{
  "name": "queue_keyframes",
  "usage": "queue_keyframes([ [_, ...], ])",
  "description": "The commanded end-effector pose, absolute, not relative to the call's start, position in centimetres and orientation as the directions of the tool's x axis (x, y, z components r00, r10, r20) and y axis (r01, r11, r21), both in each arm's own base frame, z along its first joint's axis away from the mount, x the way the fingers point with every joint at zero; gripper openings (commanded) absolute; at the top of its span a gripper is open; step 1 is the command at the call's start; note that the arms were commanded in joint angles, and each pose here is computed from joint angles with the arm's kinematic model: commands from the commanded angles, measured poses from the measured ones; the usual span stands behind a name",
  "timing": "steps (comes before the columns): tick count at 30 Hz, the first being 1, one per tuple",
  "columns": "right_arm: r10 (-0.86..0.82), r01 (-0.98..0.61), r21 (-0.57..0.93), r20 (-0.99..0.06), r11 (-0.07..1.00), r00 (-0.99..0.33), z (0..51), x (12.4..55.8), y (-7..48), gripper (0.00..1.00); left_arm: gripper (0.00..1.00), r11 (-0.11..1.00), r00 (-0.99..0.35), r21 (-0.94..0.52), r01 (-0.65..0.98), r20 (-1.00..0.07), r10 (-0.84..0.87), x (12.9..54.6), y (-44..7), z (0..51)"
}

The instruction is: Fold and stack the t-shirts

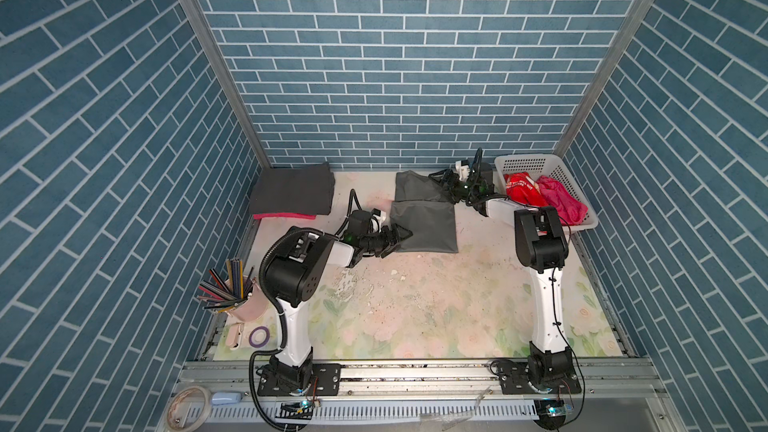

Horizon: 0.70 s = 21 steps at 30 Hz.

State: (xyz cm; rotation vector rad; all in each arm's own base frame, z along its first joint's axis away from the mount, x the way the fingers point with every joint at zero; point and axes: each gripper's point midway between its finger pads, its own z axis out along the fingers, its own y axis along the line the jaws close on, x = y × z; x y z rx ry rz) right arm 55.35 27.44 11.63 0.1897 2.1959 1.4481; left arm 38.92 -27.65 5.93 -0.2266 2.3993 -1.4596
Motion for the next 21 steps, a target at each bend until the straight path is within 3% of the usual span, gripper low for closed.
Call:
queue_keyframes([
  [1,0.325,-0.254,0.831,-0.448,0.495,-0.833,15.9,51.9,27.0,0.97,0.87,0.604,-0.933,-0.794,-0.064,-0.167,-0.319,38.5,-25.7,3.9],
  [5,0.311,-0.211,0.765,-0.474,0.608,-0.824,14.8,47.7,24.3,0.97,0.87,0.742,-0.892,-0.67,0.023,-0.349,-0.287,40.5,-24.7,8.0],
  [11,0.297,-0.14,0.67,-0.494,0.729,-0.817,12.5,41.7,20.7,0.97,0.87,0.907,-0.8,-0.42,-0.012,-0.54,-0.26,41.1,-20.1,10.7],
  [13,0.266,-0.115,0.6,-0.508,0.791,-0.82,11.2,40.0,19.6,0.97,0.87,0.904,-0.797,-0.427,-0.02,-0.54,-0.272,40.6,-19.3,10.7],
  [16,0.227,-0.087,0.511,-0.519,0.855,-0.824,9.7,38.1,18.3,0.96,0.87,0.838,-0.85,-0.546,0.002,-0.442,-0.286,39.6,-19.6,9.8],
  [21,0.152,-0.094,0.415,-0.521,0.905,-0.84,7.5,36.7,17.9,0.79,0.87,0.79,-0.862,-0.612,0.037,-0.42,-0.285,38.4,-20.7,9.5],
])
